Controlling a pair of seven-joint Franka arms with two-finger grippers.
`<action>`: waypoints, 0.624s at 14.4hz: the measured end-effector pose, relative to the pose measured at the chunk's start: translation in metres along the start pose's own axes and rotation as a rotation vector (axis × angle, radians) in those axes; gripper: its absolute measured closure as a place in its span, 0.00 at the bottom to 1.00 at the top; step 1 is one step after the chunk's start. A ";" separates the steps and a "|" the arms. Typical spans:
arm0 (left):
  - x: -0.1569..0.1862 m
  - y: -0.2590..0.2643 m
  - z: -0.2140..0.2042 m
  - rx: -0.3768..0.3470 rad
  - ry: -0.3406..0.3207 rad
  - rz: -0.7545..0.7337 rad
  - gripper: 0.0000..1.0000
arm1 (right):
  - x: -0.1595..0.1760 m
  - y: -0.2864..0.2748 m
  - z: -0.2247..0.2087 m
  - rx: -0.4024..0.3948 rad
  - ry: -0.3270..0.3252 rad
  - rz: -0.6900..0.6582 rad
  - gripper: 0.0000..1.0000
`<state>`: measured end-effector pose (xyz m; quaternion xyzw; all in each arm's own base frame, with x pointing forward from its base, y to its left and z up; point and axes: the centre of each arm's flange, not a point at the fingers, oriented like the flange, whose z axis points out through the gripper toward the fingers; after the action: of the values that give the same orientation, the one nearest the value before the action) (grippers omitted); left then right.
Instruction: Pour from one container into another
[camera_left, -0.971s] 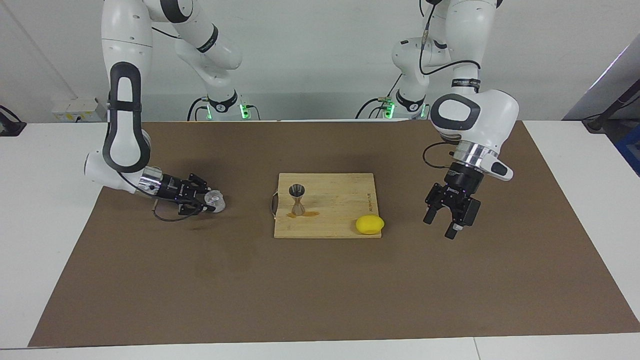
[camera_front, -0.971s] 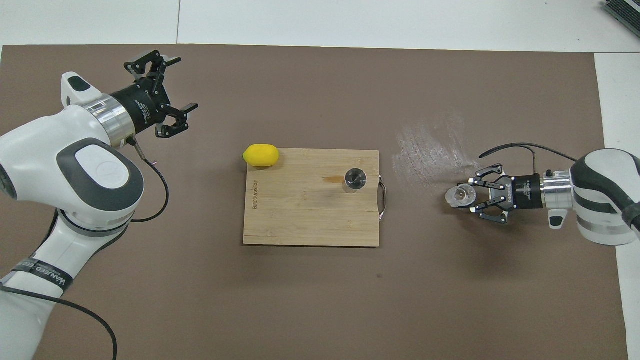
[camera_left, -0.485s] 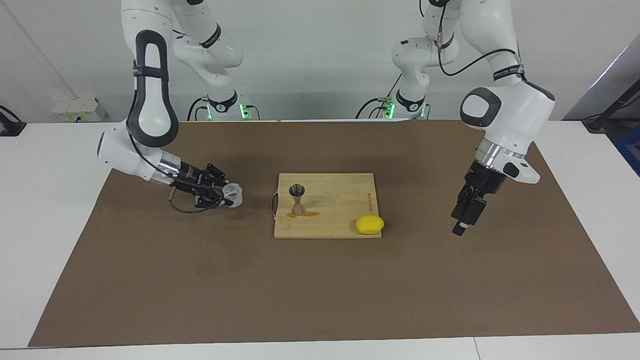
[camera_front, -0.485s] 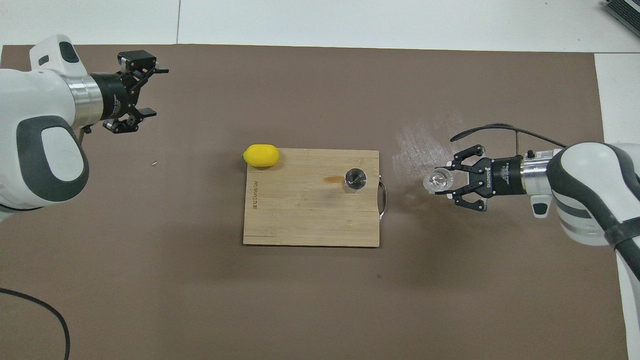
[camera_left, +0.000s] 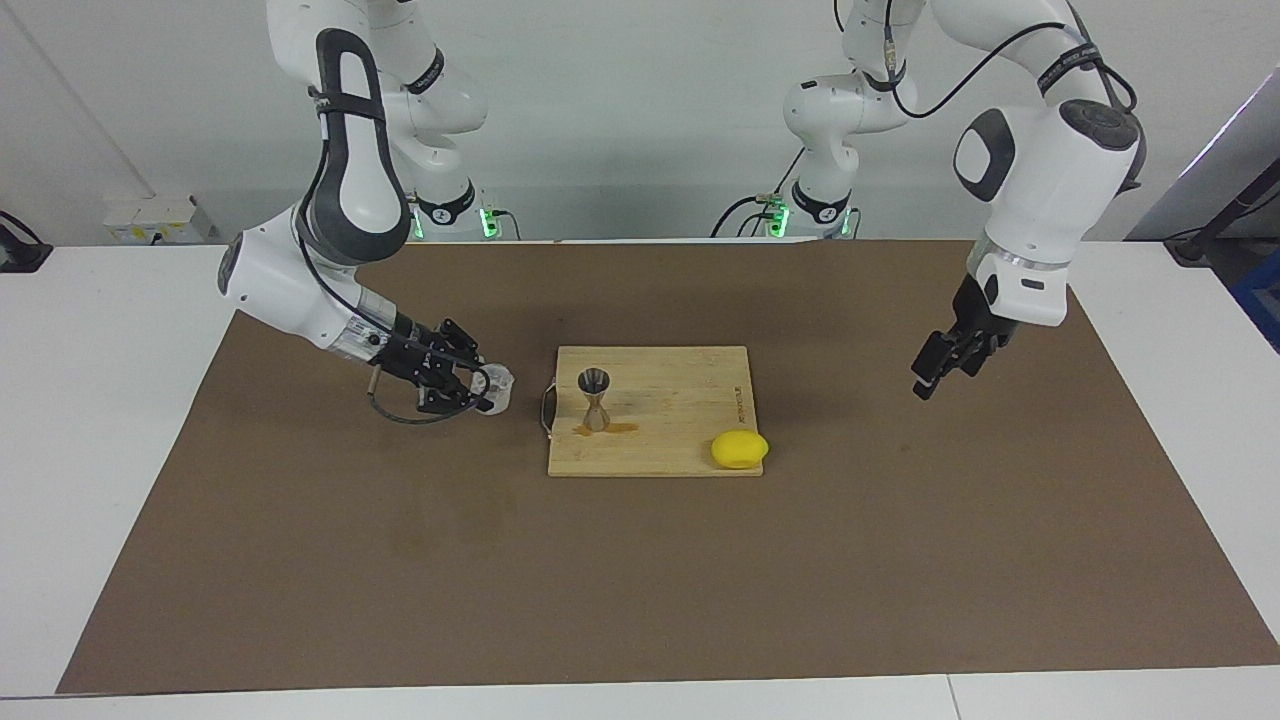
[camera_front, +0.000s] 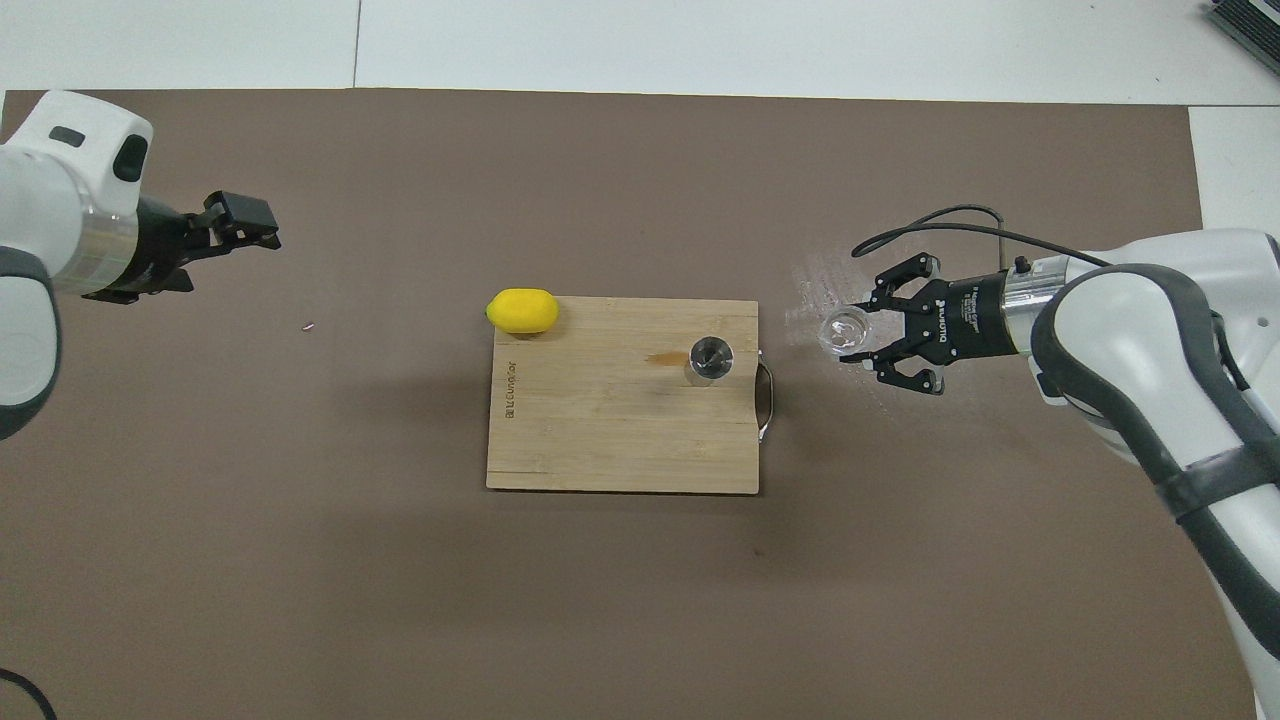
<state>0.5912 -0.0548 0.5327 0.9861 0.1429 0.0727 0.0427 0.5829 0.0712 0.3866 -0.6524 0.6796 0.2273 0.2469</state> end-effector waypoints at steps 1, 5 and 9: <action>-0.006 -0.012 -0.012 0.017 -0.029 0.077 0.00 | -0.010 -0.001 0.006 0.007 0.024 0.000 0.50; -0.035 -0.037 -0.048 0.055 -0.157 0.286 0.00 | -0.045 0.002 0.029 0.000 0.096 -0.021 0.50; -0.042 -0.045 -0.075 0.081 -0.205 0.312 0.00 | -0.071 0.004 0.039 0.010 0.125 -0.028 0.50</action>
<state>0.5273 -0.0195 0.5960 0.9995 -0.0139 -0.0284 0.0057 0.5824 0.1504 0.4011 -0.6736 0.6855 0.1791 0.2104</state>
